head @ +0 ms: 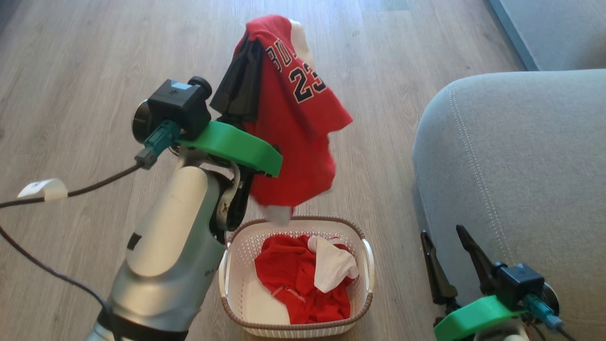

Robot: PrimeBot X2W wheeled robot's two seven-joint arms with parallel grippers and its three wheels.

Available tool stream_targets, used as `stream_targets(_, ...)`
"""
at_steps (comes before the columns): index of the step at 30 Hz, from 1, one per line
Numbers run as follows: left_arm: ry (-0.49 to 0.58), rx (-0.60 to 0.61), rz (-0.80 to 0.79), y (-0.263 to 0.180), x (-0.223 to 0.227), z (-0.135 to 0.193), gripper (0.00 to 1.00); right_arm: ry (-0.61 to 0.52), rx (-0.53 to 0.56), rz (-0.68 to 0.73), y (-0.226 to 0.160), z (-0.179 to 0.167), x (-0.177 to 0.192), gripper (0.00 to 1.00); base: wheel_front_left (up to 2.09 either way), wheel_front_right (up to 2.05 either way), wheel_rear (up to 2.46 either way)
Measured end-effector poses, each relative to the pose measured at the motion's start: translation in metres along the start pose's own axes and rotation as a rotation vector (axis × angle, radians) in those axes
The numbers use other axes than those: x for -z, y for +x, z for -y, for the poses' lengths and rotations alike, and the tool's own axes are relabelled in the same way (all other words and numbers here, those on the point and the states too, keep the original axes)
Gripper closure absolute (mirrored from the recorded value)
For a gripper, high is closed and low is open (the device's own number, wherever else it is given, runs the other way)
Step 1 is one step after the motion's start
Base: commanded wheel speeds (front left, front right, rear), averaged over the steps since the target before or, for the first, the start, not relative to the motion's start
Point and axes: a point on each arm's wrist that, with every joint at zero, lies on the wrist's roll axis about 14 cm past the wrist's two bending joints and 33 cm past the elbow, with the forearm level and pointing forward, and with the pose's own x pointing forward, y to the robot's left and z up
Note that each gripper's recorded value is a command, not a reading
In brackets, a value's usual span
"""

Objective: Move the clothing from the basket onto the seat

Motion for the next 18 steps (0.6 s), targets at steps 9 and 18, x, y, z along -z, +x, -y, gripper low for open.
stream_targets(9,-0.006,0.005,-0.027,0.0,0.012,0.0,1.0,-0.075,-0.176,0.102,0.011,-0.055,-0.031,0.0,0.0,0.0,0.0)
stream_targets(18,-0.012,0.069,-0.058,-0.004,0.022,0.02,1.0,-0.133,-0.333,0.209,0.025,-0.104,-0.063,0.0,0.0,0.0,0.0)
